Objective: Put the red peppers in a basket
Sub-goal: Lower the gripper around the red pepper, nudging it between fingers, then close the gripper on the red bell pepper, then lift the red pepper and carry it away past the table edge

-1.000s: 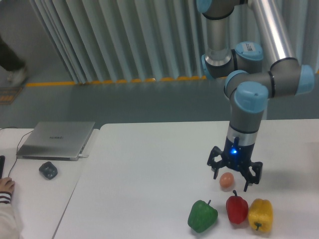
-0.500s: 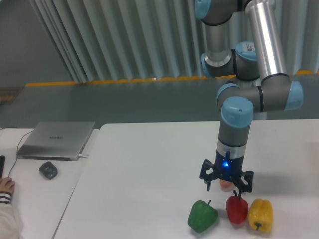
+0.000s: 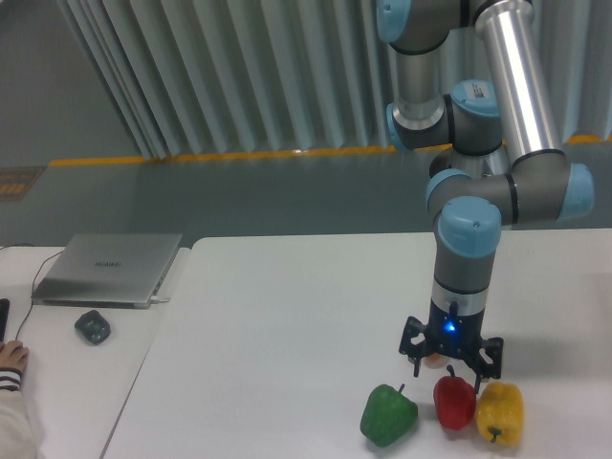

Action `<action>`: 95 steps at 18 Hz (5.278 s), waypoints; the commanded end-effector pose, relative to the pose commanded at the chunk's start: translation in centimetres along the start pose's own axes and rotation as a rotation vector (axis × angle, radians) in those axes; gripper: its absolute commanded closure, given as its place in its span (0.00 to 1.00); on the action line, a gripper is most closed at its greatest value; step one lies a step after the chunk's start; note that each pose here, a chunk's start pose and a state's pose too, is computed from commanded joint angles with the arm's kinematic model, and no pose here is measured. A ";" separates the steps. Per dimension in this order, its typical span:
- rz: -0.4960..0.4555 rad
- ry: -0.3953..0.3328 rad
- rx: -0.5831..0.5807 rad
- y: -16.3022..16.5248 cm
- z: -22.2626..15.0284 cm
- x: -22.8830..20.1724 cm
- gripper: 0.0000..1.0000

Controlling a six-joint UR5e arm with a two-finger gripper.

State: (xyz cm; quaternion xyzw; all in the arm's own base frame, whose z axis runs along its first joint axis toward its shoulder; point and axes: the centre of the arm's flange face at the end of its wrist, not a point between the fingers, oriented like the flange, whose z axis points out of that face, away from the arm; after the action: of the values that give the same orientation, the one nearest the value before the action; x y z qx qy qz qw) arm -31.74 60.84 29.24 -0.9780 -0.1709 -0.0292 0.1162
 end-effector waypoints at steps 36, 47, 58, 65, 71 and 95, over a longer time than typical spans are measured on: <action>0.056 -0.011 -0.028 -0.4 1.9 0.4 0.35; 0.135 -0.042 0.026 0.1 -3.2 -1.6 0.39; 0.144 -0.028 0.006 0.0 -1.5 -0.5 0.00; 0.174 -0.012 -0.020 -0.5 0.8 1.3 0.00; 0.180 -0.003 -0.041 -0.4 2.4 1.3 0.00; 0.360 -0.024 -0.058 0.3 -5.6 -1.0 0.63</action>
State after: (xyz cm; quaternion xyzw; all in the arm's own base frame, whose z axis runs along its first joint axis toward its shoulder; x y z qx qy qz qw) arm -32.68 58.91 34.50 -0.9960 0.0068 -0.0014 0.0894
